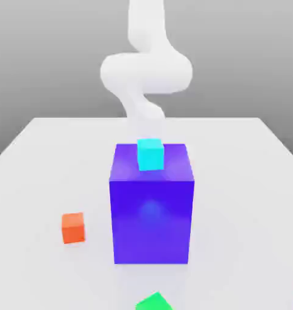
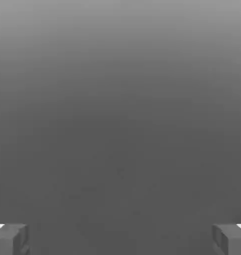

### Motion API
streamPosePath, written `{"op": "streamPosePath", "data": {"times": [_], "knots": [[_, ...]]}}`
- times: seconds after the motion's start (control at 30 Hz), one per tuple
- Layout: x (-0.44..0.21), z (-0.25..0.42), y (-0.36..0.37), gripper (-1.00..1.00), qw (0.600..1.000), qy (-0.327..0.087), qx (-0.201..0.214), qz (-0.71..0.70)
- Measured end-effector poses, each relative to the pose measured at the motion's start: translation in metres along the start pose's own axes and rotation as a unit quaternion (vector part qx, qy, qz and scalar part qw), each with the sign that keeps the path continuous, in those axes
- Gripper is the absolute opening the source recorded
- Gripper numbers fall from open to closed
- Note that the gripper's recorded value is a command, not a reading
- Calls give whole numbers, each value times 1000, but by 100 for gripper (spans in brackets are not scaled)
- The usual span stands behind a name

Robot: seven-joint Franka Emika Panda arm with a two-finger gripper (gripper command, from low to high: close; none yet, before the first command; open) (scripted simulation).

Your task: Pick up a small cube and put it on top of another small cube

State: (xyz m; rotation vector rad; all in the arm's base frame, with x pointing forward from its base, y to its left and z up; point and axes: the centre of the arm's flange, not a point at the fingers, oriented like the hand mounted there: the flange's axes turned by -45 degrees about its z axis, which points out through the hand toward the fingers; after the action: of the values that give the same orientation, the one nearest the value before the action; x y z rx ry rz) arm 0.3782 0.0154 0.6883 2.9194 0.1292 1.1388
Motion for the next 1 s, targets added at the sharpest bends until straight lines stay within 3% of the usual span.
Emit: {"op": "streamPosePath", "data": {"times": [0.23, 0.5, 1.0], "knots": [[9, 112, -53, 0, 987, -75, 44, -135], [-17, 235, -129, 0, 941, -149, 100, -286], [-178, 426, -284, 0, 770, -255, 219, -543]]}}
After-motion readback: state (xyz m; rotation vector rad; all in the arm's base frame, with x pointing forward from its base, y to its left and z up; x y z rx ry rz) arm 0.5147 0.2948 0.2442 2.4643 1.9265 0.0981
